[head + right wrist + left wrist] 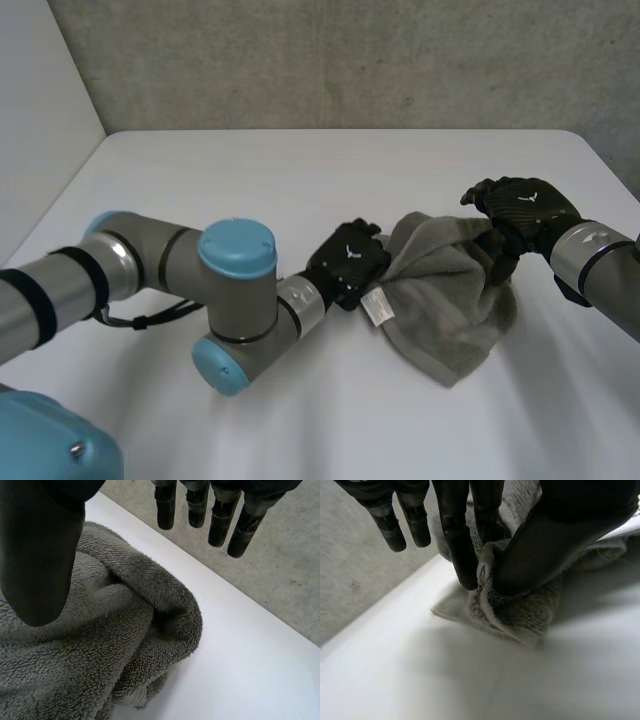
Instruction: Fold the towel.
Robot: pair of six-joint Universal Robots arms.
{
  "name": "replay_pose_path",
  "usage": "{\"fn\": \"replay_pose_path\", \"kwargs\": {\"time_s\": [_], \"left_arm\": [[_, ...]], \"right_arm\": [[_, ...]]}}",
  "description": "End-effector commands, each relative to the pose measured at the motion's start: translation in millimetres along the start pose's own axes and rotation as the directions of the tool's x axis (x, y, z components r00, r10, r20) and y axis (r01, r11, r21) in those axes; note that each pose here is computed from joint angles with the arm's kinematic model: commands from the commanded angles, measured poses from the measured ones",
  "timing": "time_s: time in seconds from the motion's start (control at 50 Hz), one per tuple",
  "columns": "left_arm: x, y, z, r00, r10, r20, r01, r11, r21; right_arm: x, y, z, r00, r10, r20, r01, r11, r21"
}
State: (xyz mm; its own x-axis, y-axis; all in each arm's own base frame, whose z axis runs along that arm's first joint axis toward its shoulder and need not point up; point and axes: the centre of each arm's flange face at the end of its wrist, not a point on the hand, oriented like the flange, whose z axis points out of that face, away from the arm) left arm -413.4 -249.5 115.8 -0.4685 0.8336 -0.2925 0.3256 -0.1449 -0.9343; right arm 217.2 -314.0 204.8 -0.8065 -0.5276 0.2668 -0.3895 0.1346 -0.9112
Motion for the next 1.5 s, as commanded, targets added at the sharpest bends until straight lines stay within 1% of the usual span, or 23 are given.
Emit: {"fn": "replay_pose_path", "kwargs": {"time_s": [0.02,0.06,0.18,0.22,0.24,0.28,0.3,0.34,0.4,0.44,0.5,0.64,0.78,0.96,1.12,1.22,1.26,1.28,1.38,1.5], "left_arm": [[-23,-39,-22,0.997,0.012,0.079,-0.016,0.999,0.049],[-35,-53,-37,0.994,0.016,0.109,-0.022,0.998,0.059],[-44,-57,-60,0.991,0.006,0.132,-0.011,0.999,0.041],[-55,-58,-78,0.986,0.002,0.166,-0.006,1.000,0.026],[-55,-58,-78,0.986,0.002,0.166,-0.006,1.000,0.026],[-75,-51,-96,0.976,-0.011,0.216,0.011,1.000,-0.002],[-76,-51,-96,0.976,-0.011,0.216,0.011,1.000,-0.002],[-95,-44,-115,0.968,-0.022,0.249,0.028,0.999,-0.020],[-103,-42,-123,0.967,-0.023,0.254,0.030,0.999,-0.022],[-119,-34,-138,0.966,-0.023,0.259,0.032,0.999,-0.030],[-128,-28,-149,0.967,-0.014,0.253,0.024,0.999,-0.037],[-126,-17,-156,0.974,-0.026,0.227,0.040,0.998,-0.057],[-119,-12,-156,0.976,-0.043,0.212,0.061,0.995,-0.077],[-121,-11,-158,0.973,-0.047,0.225,0.067,0.995,-0.080],[-120,-18,-158,0.973,-0.053,0.225,0.068,0.996,-0.058],[-116,-16,-156,0.972,-0.079,0.221,0.094,0.994,-0.060],[-114,-16,-155,0.966,-0.108,0.233,0.125,0.990,-0.059],[-114,-16,-155,0.966,-0.108,0.233,0.125,0.990,-0.059],[-110,-13,-151,0.960,-0.146,0.239,0.165,0.984,-0.062],[-108,-12,-150,0.959,-0.159,0.235,0.179,0.982,-0.064]], "right_arm": [[0,-1,-1,1.000,0.001,-0.001,-0.001,1.000,-0.001],[-1,-1,-1,1.000,0.001,0.000,-0.001,1.000,-0.002],[-10,-1,-2,1.000,-0.003,0.023,0.003,1.000,-0.001],[-10,-1,-2,1.000,-0.002,0.023,0.002,1.000,0.000],[-10,-1,-2,1.000,-0.003,0.022,0.003,1.000,0.001],[-9,-3,-2,1.000,-0.003,0.018,0.003,1.000,0.006],[-8,-5,-3,1.000,-0.004,0.017,0.004,1.000,0.010],[-8,-6,-3,1.000,-0.006,0.017,0.005,1.000,0.015],[-9,-8,-3,1.000,-0.003,0.024,0.002,1.000,0.022],[-10,-9,-4,1.000,-0.003,0.030,0.003,1.000,0.027],[-20,-11,-2,0.998,-0.007,0.057,0.005,0.999,0.037],[-51,-12,9,0.991,-0.012,0.131,0.002,0.997,0.077],[-87,-15,16,0.975,0.036,0.219,-0.058,0.994,0.095],[-97,-18,13,0.972,0.039,0.233,-0.063,0.993,0.098],[-108,-39,17,0.961,0.038,0.274,-0.088,0.981,0.172],[-130,-45,32,0.942,0.011,0.335,-0.086,0.974,0.210],[-135,-44,38,0.939,0.006,0.344,-0.085,0.973,0.215],[-135,-44,38,0.939,0.006,0.344,-0.085,0.973,0.215],[-148,-32,69,0.934,0.002,0.357,-0.084,0.973,0.214],[-155,-17,89,0.931,0.007,0.365,-0.084,0.977,0.195]]}}
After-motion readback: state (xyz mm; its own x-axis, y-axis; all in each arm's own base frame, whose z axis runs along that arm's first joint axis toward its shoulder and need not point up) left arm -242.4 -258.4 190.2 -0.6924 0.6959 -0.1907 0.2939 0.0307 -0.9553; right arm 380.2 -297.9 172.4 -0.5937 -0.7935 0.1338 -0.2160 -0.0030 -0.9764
